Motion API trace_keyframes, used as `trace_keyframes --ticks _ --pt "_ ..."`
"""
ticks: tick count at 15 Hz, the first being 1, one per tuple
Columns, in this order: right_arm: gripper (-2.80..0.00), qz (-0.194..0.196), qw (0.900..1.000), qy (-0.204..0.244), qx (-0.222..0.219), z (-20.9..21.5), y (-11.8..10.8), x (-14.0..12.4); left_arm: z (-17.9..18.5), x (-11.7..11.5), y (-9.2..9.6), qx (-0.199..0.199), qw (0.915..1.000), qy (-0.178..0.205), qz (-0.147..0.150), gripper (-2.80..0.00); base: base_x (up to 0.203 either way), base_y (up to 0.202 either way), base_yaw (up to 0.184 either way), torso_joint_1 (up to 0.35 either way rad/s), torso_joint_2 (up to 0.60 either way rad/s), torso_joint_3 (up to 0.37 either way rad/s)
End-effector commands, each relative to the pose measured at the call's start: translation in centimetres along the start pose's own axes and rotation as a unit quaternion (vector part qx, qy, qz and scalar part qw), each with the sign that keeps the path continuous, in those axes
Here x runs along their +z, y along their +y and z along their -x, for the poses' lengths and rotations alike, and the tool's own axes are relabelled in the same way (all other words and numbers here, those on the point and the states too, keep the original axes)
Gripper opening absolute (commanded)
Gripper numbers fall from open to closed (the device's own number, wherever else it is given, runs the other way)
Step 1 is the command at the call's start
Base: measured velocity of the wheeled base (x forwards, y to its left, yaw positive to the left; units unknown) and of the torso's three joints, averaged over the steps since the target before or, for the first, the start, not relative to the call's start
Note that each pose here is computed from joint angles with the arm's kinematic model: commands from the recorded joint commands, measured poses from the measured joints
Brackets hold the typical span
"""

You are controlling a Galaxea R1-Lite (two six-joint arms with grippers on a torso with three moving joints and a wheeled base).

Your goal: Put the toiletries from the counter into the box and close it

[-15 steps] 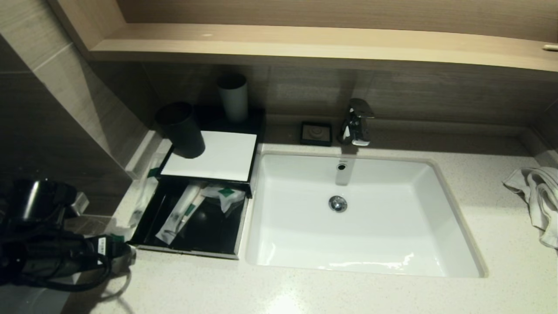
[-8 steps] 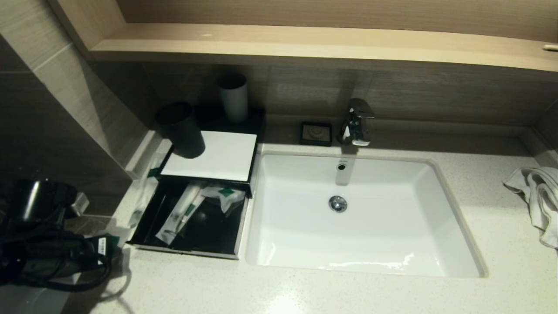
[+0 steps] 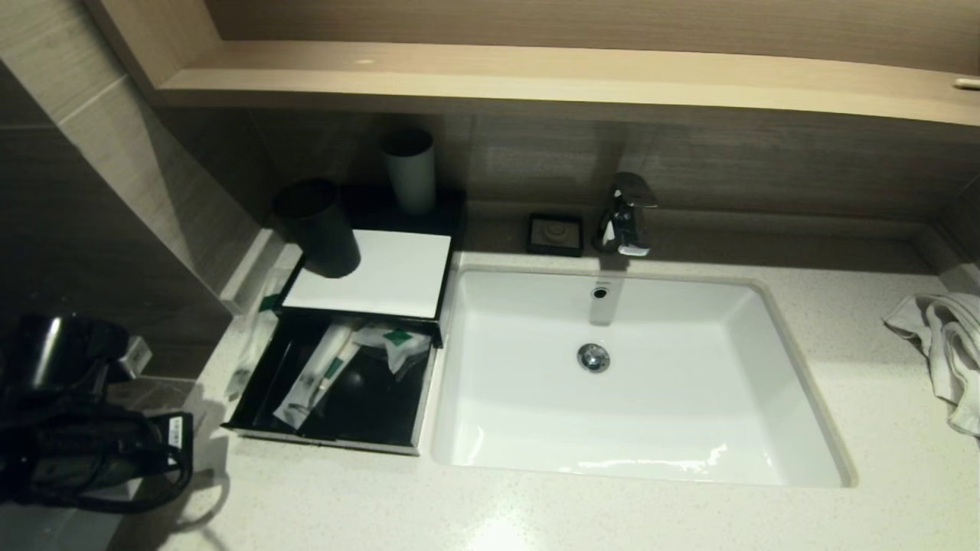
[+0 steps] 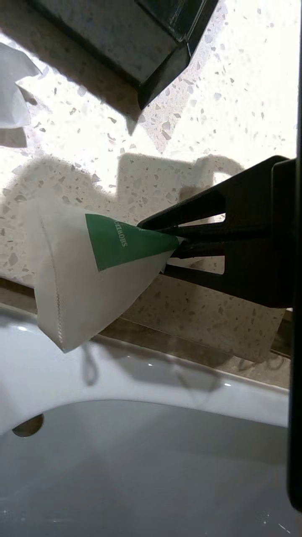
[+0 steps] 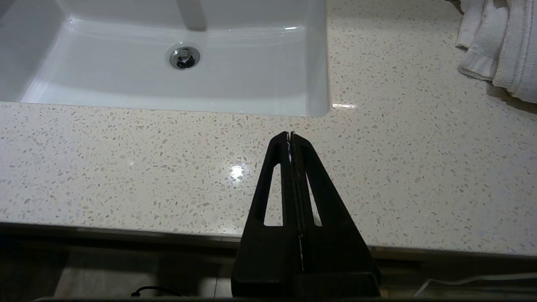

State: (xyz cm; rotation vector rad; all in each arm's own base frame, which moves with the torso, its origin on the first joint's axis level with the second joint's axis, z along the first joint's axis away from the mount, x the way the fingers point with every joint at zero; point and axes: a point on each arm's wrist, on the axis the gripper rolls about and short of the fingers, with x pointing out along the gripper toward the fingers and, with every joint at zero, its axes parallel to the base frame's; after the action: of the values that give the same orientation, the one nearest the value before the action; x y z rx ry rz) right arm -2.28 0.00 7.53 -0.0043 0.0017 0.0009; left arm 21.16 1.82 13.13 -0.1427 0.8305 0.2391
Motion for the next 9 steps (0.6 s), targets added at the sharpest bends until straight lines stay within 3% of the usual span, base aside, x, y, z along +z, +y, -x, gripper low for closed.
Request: trace_keyframes --ticks 1,4,9 --pt "-2.80 0.000 1.000 0.000 0.000 0.0 0.0 0.0 0.9 0.2 0.1 -0.003 0.9998 -0.018 0.003 -2.80 0.000 0.000 0.000 0.000 0.00 0.000" --pt "-2.80 0.000 1.000 0.000 0.000 0.0 0.0 0.0 2.8 0.6 0.2 -0.016 0.9983 -0.056 0.007 -2.80 0.000 0.000 0.000 0.000 0.00 0.000" --pt "-2.80 0.000 1.000 0.000 0.000 0.0 0.0 0.0 6.0 1.9 -0.2 -0.088 0.9887 -0.122 0.002 -2.80 0.000 0.000 0.000 0.000 0.00 0.000"
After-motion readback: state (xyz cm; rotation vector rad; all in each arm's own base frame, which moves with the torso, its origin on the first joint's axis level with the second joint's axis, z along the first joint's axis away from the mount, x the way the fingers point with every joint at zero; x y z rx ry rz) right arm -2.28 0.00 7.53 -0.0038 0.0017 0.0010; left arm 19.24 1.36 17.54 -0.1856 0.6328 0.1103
